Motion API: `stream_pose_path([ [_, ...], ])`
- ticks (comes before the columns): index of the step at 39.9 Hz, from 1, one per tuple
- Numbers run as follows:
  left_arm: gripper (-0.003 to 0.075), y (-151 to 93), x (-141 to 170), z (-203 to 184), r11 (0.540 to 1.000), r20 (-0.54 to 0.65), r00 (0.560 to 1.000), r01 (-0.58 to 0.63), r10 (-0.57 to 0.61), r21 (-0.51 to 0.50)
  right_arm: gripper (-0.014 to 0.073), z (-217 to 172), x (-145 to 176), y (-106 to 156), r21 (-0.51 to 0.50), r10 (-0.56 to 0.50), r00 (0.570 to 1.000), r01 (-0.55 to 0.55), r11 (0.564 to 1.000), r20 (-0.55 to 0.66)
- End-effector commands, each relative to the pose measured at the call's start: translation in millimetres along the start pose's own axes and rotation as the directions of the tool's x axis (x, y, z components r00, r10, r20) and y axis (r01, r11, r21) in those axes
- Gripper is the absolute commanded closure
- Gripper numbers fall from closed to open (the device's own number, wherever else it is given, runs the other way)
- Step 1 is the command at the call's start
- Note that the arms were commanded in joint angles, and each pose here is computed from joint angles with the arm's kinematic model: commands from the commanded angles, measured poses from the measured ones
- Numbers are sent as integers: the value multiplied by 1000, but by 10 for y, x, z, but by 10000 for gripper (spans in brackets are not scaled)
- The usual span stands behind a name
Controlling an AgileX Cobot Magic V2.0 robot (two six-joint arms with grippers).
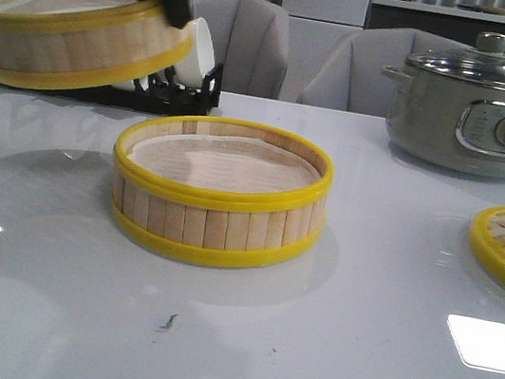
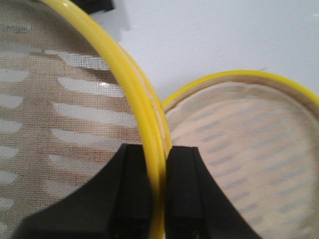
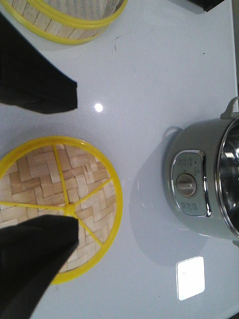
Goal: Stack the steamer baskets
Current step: 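Lift the basket with the left gripper and carry it over the center basket, then lower the held basket onto the center basket and open the left gripper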
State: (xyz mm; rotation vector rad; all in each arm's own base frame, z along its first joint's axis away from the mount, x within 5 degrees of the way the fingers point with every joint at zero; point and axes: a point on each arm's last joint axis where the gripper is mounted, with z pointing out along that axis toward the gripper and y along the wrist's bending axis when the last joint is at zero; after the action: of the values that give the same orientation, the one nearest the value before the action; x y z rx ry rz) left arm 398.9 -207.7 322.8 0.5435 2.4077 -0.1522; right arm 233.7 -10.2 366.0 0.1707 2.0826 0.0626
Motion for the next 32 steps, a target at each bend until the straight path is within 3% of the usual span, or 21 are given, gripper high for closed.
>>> stream_pose_path([
  [1, 636, -368, -184, -441, 995, 149, 985, -92, 84, 49, 48, -121, -191, 15, -8, -8, 992, 10, 1000, 129],
  [10, 636, -1066, -33, -396, 964, 119, 971, -223, 207, 144, 48, -119, -180, 14, -7, -9, 993, 9, 1000, 117],
  [16, 636, -1339, 57, -314, 947, 104, 962, -268, 253, 178, 48, -119, -175, 14, -6, -9, 994, 9, 1000, 111],
  [32, 636, -1445, 143, -97, 940, 59, 956, -292, 286, 178, 48, -117, -171, 13, -6, -9, 994, 9, 1000, 109],
])
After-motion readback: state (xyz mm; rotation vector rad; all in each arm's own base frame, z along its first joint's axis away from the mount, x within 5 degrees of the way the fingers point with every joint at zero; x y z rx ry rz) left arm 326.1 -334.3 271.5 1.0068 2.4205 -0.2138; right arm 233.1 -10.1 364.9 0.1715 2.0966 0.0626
